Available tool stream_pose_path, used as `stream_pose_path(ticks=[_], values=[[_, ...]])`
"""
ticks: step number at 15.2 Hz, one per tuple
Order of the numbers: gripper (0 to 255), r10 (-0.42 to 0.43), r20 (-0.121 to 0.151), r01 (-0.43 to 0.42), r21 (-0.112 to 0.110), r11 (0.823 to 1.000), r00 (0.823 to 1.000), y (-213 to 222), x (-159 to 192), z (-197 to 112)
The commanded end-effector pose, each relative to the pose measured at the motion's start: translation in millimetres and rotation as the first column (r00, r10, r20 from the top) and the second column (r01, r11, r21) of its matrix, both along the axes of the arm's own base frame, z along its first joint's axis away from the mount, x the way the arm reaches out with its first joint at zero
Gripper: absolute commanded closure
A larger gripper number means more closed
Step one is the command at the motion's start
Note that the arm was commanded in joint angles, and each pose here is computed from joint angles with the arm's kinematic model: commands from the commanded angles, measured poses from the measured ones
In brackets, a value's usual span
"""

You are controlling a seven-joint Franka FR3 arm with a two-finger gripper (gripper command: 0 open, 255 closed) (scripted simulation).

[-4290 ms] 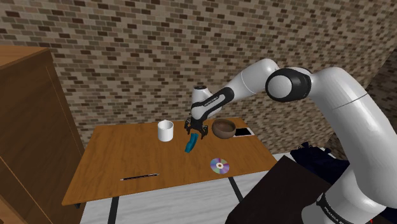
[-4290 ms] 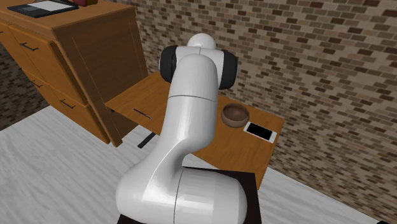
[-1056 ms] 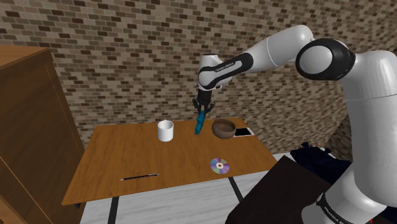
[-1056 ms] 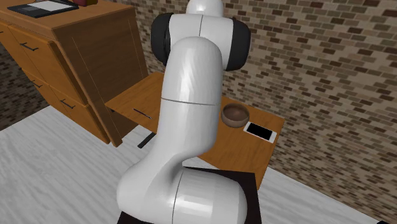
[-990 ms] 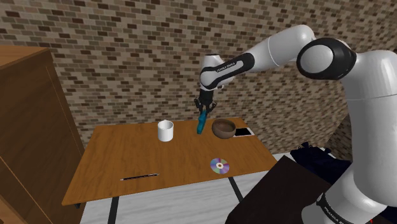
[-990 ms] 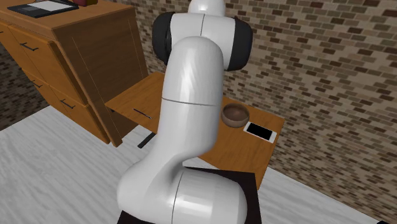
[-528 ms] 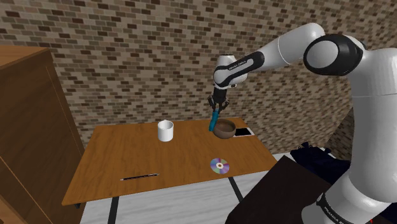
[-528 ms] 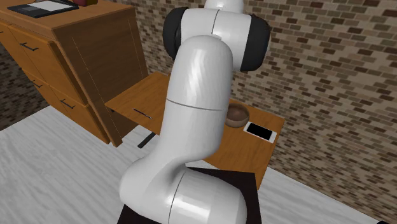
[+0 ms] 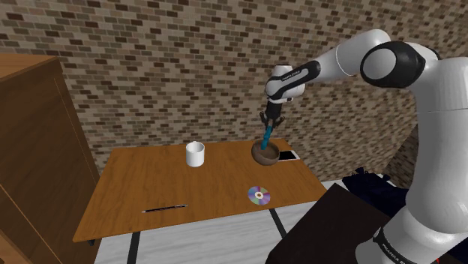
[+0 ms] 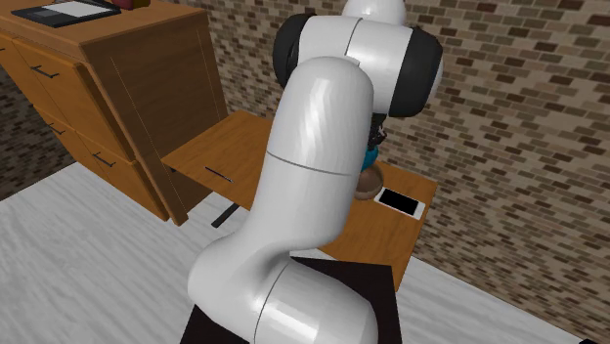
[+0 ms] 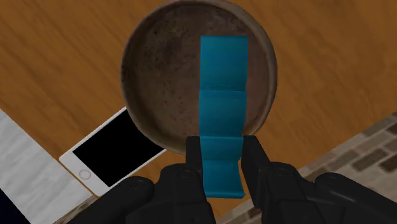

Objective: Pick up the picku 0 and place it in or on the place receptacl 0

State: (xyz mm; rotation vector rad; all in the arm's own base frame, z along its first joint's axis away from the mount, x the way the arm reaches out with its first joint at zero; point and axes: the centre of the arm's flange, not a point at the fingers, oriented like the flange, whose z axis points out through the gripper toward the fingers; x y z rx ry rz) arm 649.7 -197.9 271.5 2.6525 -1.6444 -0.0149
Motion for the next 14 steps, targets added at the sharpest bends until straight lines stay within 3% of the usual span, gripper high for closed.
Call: stream_pose_path(ticks=[1, 10, 11, 12, 13, 14], values=[[255, 0.001, 0.000, -0.001, 0.000, 1.000, 1.000, -3.4, -1.0, -8.6], [255, 0.001, 0.000, -0.001, 0.000, 1.000, 1.000, -3.4, -1.0, -56.2], [255, 0.001, 0.000, -0.001, 0.000, 1.000, 1.000, -4.0, -0.9, -50.2], [0, 0.001, 0.000, -0.001, 0.000, 1.000, 1.000, -4.0, -0.9, -50.2], [0, -0.113, 0.080, 0.111, 0.039, 0.993, 0.990, 2.9, -14.5, -56.2], [0, -0.228, 0.154, 0.217, 0.087, 0.972, 0.961, 11.5, -26.6, -62.9]])
